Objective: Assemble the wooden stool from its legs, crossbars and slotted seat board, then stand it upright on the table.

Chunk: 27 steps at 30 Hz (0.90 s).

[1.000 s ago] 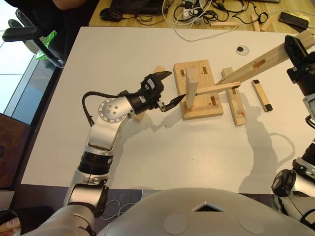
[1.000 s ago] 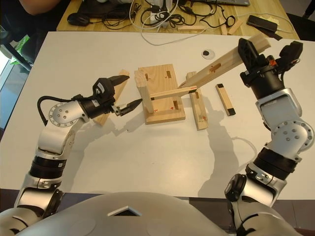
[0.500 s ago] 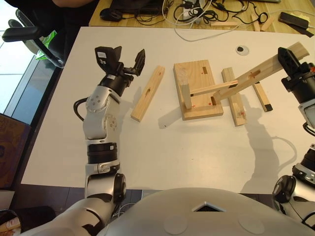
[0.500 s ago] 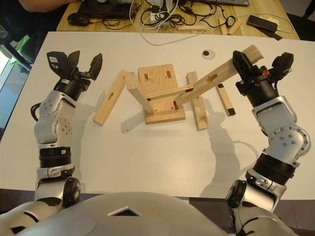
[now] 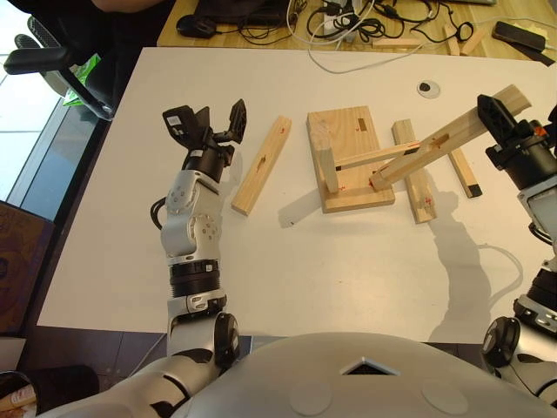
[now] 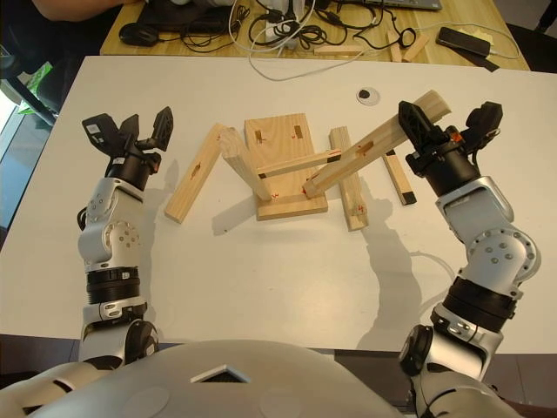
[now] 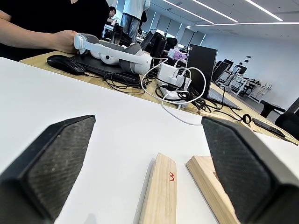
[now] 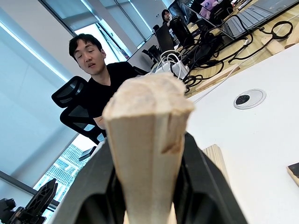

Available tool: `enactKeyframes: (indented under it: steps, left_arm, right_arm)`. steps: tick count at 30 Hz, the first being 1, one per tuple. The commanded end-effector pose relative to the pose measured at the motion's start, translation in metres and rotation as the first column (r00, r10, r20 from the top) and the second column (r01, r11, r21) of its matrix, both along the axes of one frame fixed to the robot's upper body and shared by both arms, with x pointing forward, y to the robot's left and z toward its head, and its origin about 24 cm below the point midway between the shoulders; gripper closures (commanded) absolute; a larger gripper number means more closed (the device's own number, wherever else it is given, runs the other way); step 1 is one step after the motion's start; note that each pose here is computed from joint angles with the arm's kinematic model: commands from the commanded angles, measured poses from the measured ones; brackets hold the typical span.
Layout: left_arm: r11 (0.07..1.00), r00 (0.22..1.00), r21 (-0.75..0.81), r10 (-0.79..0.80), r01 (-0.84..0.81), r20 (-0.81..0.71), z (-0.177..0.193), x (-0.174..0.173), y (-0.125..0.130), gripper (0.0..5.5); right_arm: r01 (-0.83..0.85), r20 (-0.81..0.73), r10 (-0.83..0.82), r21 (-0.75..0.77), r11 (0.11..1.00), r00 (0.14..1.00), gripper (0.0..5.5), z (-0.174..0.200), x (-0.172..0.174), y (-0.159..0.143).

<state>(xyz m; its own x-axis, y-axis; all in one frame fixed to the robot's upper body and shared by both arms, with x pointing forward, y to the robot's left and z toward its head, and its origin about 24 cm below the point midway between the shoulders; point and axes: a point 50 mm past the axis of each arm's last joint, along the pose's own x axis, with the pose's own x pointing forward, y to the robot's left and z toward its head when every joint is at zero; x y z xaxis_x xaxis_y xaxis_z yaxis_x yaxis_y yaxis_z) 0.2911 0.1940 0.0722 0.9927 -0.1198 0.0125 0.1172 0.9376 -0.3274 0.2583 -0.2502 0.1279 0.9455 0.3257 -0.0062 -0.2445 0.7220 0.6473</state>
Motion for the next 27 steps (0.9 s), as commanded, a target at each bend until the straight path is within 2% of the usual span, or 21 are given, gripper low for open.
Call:
enactKeyframes:
  steps: [1, 18, 27]
  left_arm:
    - [1.000, 1.000, -0.008, 0.002, -0.002, -0.014, -0.004, -0.002, -0.001, 1.28]
    - [1.000, 1.000, -0.024, 0.014, -0.015, -0.018, -0.006, 0.003, 0.001, 1.28]
    - [0.999, 1.000, -0.024, 0.025, -0.025, -0.012, -0.006, 0.004, 0.002, 1.28]
  right_arm:
    - [-0.011, -0.006, 0.011, -0.022, 1.000, 1.000, 4.49, -0.003, -0.003, 0.002]
    - [-0.027, -0.010, 0.027, -0.040, 0.999, 1.000, 4.49, -0.007, -0.003, 0.004]
    - [0.098, 0.025, -0.096, -0.132, 0.986, 0.995, 4.49, -0.004, 0.005, -0.014]
